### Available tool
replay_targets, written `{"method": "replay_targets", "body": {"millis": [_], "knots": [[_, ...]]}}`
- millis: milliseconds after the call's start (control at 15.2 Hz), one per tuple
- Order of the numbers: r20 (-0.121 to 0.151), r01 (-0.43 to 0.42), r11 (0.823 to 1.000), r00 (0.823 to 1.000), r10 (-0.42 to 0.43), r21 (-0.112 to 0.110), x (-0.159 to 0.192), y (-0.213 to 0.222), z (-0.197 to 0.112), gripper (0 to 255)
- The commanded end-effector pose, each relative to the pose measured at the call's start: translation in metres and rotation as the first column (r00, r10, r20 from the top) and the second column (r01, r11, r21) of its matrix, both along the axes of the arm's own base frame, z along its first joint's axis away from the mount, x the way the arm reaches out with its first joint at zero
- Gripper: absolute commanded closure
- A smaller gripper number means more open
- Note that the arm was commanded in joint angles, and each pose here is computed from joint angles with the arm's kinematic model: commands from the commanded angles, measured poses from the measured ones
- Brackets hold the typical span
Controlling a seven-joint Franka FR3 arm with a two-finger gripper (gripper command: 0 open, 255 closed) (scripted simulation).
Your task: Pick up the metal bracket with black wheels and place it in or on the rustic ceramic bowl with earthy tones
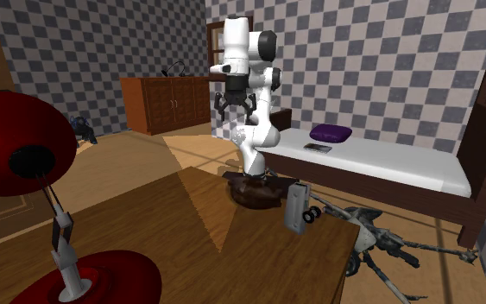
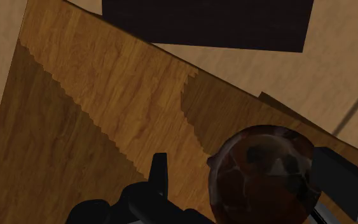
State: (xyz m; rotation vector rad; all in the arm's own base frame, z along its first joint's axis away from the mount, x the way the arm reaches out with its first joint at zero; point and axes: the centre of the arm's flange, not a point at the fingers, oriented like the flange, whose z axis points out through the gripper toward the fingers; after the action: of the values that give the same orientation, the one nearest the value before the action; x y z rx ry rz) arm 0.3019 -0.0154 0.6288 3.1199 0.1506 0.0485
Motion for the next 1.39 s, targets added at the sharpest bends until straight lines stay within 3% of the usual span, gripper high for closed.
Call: {"method": "replay_targets", "body": {"millis": [0,1320], "knots": [[0.0,0.0,1.0,1.0,0.0,0.0,0.0,0.0,0.0,0],[0.162,-0.033,0.999,0.986,0.029,0.019,0.141,0.183,-0.088,0]]}}
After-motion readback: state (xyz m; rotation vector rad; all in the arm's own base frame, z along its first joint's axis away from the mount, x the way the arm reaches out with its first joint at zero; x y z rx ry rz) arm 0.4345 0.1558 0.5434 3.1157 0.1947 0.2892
